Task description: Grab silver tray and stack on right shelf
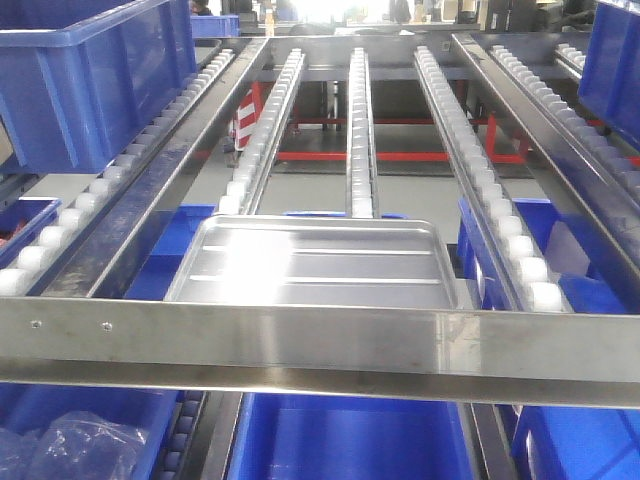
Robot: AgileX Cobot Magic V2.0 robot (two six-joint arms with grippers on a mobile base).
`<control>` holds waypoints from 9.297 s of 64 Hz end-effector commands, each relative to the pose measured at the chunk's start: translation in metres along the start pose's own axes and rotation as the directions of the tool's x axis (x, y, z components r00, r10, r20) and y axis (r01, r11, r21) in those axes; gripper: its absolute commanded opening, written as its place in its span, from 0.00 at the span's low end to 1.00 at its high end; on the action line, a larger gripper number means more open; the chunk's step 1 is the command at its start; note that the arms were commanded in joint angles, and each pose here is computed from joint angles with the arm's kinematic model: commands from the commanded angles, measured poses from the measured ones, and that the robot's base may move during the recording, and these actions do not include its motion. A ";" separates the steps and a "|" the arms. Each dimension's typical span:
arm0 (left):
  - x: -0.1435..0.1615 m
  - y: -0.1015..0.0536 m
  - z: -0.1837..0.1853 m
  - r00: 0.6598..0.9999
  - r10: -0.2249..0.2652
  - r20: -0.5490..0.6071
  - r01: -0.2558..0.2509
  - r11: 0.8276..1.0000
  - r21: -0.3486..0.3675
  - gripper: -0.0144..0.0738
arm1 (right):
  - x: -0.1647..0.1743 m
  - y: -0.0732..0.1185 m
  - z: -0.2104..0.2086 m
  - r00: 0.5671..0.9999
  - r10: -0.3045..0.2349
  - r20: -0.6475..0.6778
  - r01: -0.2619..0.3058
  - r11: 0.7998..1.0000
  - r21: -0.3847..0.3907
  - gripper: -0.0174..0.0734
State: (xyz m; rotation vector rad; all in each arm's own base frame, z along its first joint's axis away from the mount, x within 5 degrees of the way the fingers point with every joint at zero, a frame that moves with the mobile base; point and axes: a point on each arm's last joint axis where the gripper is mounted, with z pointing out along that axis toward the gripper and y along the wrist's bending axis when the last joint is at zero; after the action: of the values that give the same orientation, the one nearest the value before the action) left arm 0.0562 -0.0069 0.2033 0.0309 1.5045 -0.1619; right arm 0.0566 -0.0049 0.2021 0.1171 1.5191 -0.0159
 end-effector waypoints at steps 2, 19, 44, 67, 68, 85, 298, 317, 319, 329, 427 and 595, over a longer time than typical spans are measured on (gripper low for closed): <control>-0.005 0.000 -0.001 0.994 -0.009 0.111 0.008 1.000 0.008 0.06 | -0.019 0.001 -0.003 0.987 -0.004 0.161 0.005 1.000 -0.007 0.25; -0.036 -0.002 -0.005 0.964 -0.014 0.264 0.010 1.000 0.016 0.06 | -0.046 0.003 -0.010 0.935 0.002 0.356 0.005 1.000 -0.018 0.25; -0.165 -0.014 0.027 0.998 0.045 -0.039 -0.044 0.999 0.010 0.06 | -0.152 0.011 0.004 0.987 0.001 0.159 0.002 1.000 -0.019 0.26; -0.158 -0.020 0.086 0.921 0.122 -0.370 -0.098 0.992 0.084 0.10 | -0.141 0.029 0.046 0.994 -0.004 -0.108 -0.017 0.981 -0.192 0.57; -0.158 -0.020 0.087 0.919 0.122 -0.374 -0.094 0.991 0.092 0.12 | -0.140 0.030 0.047 0.993 -0.004 -0.118 -0.020 0.980 -0.200 0.60; -0.148 -0.050 0.108 0.886 0.096 -0.453 0.037 0.961 0.275 0.50 | -0.132 0.067 0.077 0.961 -0.003 -0.275 -0.106 0.918 -0.382 0.67; -0.039 -0.156 0.317 0.441 0.060 -0.895 -0.015 0.998 0.060 0.06 | -0.041 0.174 0.266 0.492 -0.099 -0.865 -0.093 0.982 -0.165 0.25; -0.110 -0.165 0.260 0.509 0.101 -0.855 0.019 0.992 0.128 0.06 | -0.095 0.163 0.220 0.510 -0.115 -0.853 -0.102 0.976 -0.192 0.25; -0.113 -0.166 0.254 0.513 0.094 -0.853 0.029 0.991 0.127 0.06 | -0.100 0.163 0.213 0.518 -0.121 -0.847 -0.106 0.973 -0.204 0.25; -0.119 -0.163 0.216 0.501 0.110 -0.859 0.044 0.987 0.152 0.06 | -0.112 0.159 0.181 0.534 -0.146 -0.833 -0.119 0.962 -0.245 0.25; -0.097 -0.181 0.172 0.424 0.109 -0.899 0.070 0.986 0.153 0.06 | -0.115 0.137 0.141 0.503 -0.135 -0.853 -0.127 0.966 -0.227 0.25; -0.097 -0.181 0.172 0.424 0.109 -0.899 0.070 0.986 0.153 0.06 | -0.115 0.137 0.141 0.503 -0.135 -0.853 -0.127 0.966 -0.227 0.25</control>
State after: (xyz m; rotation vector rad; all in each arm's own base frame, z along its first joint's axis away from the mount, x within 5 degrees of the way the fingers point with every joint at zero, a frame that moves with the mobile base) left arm 0.2009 -0.2002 0.3100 0.2888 2.6777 -0.2709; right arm 0.2000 0.1145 0.3162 -0.0950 2.6561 0.2838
